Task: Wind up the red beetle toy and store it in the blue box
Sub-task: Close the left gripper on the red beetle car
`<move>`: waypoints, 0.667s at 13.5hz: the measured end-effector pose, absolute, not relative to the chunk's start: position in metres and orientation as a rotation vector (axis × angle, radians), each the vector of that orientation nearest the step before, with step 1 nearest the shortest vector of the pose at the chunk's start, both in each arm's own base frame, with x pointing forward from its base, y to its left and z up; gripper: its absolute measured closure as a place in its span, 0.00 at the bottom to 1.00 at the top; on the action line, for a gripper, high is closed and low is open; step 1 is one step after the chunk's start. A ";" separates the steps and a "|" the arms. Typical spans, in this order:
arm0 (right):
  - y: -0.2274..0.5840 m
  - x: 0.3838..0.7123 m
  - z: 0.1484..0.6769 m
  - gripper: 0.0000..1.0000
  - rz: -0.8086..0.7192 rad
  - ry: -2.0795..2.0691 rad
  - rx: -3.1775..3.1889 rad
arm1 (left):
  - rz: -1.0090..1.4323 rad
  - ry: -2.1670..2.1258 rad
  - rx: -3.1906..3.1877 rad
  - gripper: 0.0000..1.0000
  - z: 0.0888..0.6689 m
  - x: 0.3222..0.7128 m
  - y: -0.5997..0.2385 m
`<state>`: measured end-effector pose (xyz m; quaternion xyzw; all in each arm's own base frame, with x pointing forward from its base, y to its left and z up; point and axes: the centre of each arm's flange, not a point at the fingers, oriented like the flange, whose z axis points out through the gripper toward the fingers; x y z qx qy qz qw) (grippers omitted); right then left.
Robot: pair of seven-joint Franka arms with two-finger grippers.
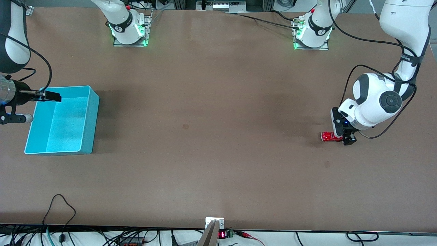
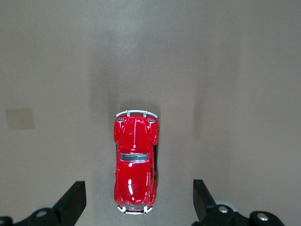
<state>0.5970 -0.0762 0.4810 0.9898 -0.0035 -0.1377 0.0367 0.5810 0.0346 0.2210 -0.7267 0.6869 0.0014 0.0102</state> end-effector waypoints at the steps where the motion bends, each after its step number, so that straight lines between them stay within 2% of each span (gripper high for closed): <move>1: -0.077 0.597 0.481 0.00 -0.423 -0.012 3.039 | -0.015 2.148 -2.252 0.00 0.215 0.580 0.035; 8: -0.077 0.597 0.481 0.00 -0.424 -0.013 3.039 | -0.023 2.168 -2.237 0.00 0.195 0.571 0.034; 9: -0.077 0.597 0.481 0.00 -0.425 -0.013 3.039 | -0.023 2.168 -2.238 0.04 0.195 0.571 0.034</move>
